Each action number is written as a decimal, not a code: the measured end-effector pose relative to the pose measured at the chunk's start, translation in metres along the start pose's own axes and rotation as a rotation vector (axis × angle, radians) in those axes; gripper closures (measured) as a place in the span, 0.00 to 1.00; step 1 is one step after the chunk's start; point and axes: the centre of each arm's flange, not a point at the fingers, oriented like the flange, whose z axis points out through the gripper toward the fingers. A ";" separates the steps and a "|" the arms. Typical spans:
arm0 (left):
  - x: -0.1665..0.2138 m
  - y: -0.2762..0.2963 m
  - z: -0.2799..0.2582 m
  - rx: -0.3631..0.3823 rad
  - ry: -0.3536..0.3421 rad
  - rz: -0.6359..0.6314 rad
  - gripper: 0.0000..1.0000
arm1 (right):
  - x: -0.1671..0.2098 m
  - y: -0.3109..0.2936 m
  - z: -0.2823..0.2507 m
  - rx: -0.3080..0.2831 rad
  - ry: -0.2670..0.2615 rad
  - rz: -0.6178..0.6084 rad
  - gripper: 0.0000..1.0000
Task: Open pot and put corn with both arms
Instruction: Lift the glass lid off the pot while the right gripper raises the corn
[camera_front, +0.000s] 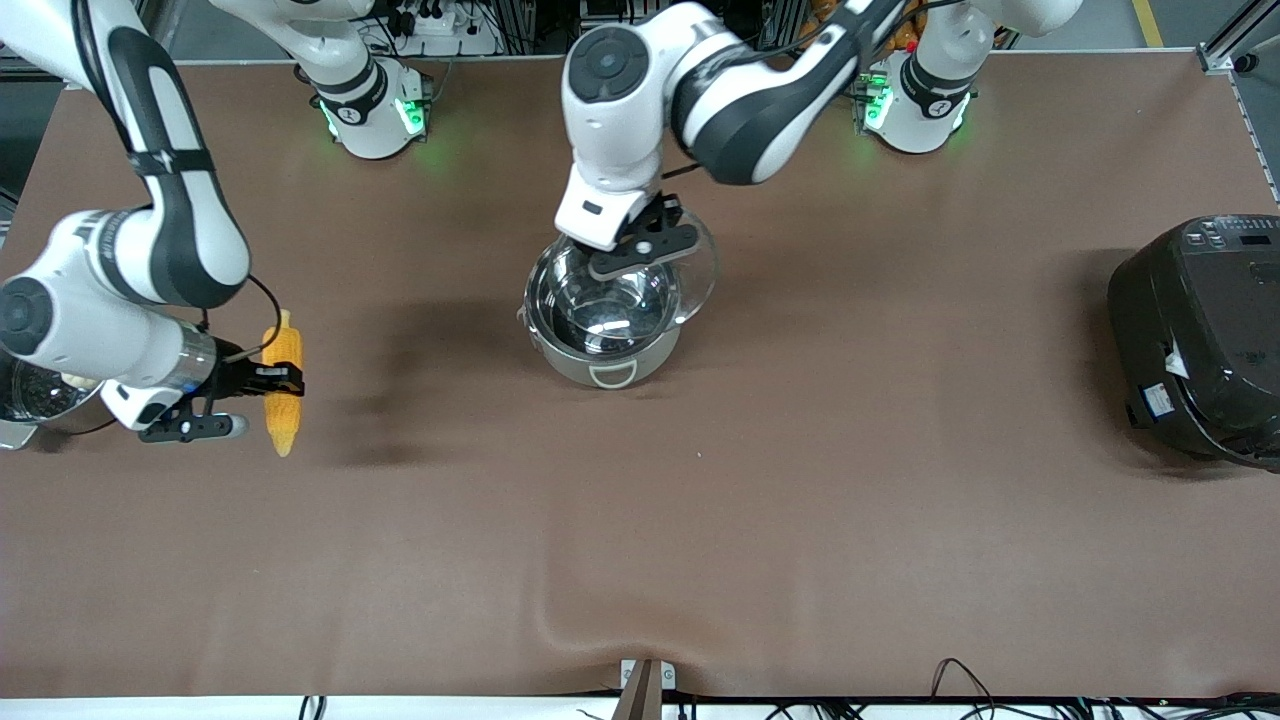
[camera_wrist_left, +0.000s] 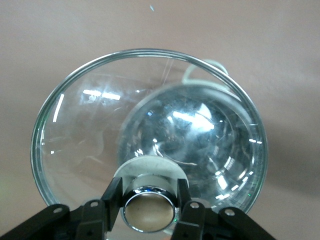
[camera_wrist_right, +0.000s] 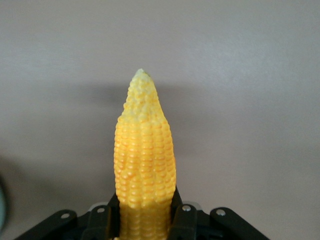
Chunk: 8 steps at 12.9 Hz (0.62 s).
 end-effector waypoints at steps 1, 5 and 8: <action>0.016 -0.015 -0.011 0.008 -0.002 0.011 0.51 | 0.004 -0.014 -0.015 0.008 -0.004 0.009 0.63; 0.098 -0.106 -0.033 0.042 -0.017 0.101 0.51 | 0.004 -0.112 -0.056 0.035 -0.013 0.119 0.63; 0.158 -0.184 -0.021 0.065 -0.052 0.132 0.51 | -0.008 -0.184 -0.066 0.042 -0.014 0.168 0.64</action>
